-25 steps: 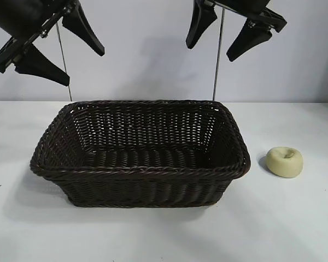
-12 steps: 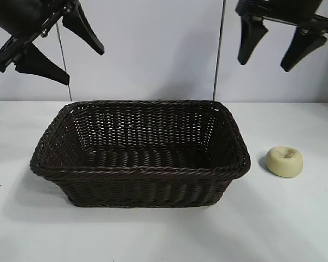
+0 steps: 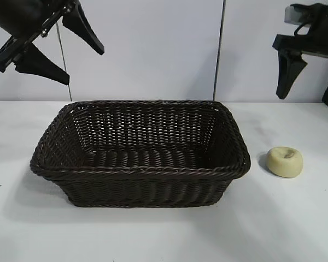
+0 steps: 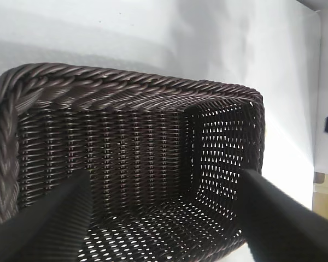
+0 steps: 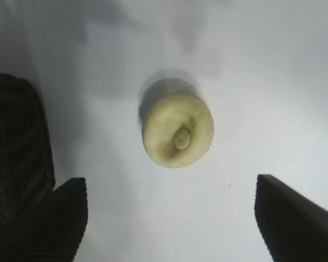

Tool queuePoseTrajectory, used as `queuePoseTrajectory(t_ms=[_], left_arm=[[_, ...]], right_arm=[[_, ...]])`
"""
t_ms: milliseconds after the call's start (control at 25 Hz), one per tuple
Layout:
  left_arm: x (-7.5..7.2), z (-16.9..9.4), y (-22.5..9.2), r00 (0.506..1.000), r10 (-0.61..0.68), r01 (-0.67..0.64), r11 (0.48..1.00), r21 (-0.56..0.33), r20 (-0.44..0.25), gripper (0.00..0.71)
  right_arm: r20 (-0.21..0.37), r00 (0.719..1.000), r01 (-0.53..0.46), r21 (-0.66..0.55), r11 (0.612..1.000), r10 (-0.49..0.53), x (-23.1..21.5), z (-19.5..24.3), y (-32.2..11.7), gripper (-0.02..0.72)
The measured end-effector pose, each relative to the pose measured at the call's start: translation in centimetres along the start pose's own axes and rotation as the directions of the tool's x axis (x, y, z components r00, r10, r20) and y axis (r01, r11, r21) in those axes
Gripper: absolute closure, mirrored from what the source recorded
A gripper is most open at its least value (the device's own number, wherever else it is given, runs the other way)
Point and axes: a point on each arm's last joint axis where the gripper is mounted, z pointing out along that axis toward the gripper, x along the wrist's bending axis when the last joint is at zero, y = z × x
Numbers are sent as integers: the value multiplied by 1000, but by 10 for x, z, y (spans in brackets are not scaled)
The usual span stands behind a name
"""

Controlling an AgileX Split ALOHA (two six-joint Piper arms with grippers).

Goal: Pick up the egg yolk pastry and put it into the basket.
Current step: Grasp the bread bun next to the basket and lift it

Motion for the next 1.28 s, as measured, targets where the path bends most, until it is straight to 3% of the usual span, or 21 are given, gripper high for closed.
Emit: queuePoseTrajectory(t_ms=[600, 800, 1080, 1160, 1280], left_arm=[[0, 0, 1, 1000, 0, 0, 1000, -6, -1, 178], [0, 0, 1, 1000, -1, 1, 1000, -7, 0, 178], [0, 0, 1, 1000, -1, 1, 1000, -7, 0, 178], [0, 0, 1, 1000, -1, 1, 1000, -7, 0, 178], [0, 0, 1, 1000, -1, 1, 1000, -7, 0, 178]], right_arm=[[-50, 996, -65, 65, 996, 68, -5, 74, 12, 112], [-49, 996, -66, 59, 996, 69, -6, 77, 13, 265], [-48, 996, -66, 58, 996, 69, -6, 77, 13, 573], [-49, 997, -61, 58, 996, 64, -6, 77, 13, 632], [-51, 997, -49, 65, 997, 52, -6, 77, 12, 660]])
